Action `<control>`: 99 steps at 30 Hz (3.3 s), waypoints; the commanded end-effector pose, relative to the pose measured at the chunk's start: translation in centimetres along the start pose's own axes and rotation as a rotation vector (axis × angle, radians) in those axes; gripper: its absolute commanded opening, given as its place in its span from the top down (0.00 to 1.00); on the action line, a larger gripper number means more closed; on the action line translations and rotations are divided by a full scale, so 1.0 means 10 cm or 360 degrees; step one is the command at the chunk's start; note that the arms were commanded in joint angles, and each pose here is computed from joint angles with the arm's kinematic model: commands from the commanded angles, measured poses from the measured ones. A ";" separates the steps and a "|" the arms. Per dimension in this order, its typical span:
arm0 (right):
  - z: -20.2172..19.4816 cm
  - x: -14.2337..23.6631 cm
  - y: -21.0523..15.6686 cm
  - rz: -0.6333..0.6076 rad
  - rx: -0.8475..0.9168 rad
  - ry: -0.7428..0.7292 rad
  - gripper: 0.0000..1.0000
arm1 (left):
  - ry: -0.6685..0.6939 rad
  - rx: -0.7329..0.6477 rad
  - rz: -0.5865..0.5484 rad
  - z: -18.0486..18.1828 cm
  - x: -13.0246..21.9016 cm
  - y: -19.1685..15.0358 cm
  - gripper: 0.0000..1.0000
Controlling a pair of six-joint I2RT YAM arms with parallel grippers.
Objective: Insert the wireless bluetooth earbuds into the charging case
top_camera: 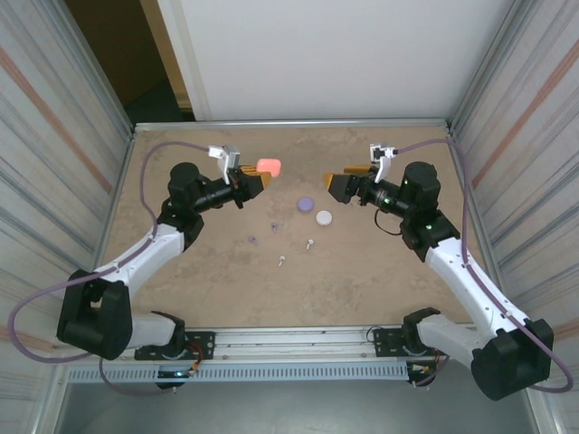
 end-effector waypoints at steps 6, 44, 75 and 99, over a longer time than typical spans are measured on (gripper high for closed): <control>-0.17 -0.03 -0.13 0.0049 -0.0100 -0.0085 0.01 | 0.0266 0.0257 0.0120 0.58 -0.12 -0.21 1.00; -0.26 -0.08 -0.21 0.0104 -0.0139 -0.0119 0.01 | 0.0661 0.0796 0.0709 1.74 -0.47 -1.46 1.00; -0.27 -0.05 -0.21 0.0123 -0.0137 -0.0133 0.01 | 0.0778 0.0839 0.0801 1.90 -0.45 -1.67 0.73; -0.23 0.28 -0.17 0.0130 -0.0023 -0.0254 0.01 | 0.0707 0.0703 0.0686 1.67 -0.38 -1.32 0.54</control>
Point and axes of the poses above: each hand's point on the last joint's axis, 136 mm out from that joint toward the fingers, its own x axis back along the fingers, its own z axis along the line the jaws close on, y = z × x, the point moved 2 cm from there along x, back along the fingers, and after that the axes turned 3 degrees about x, right-handed, at the moved point
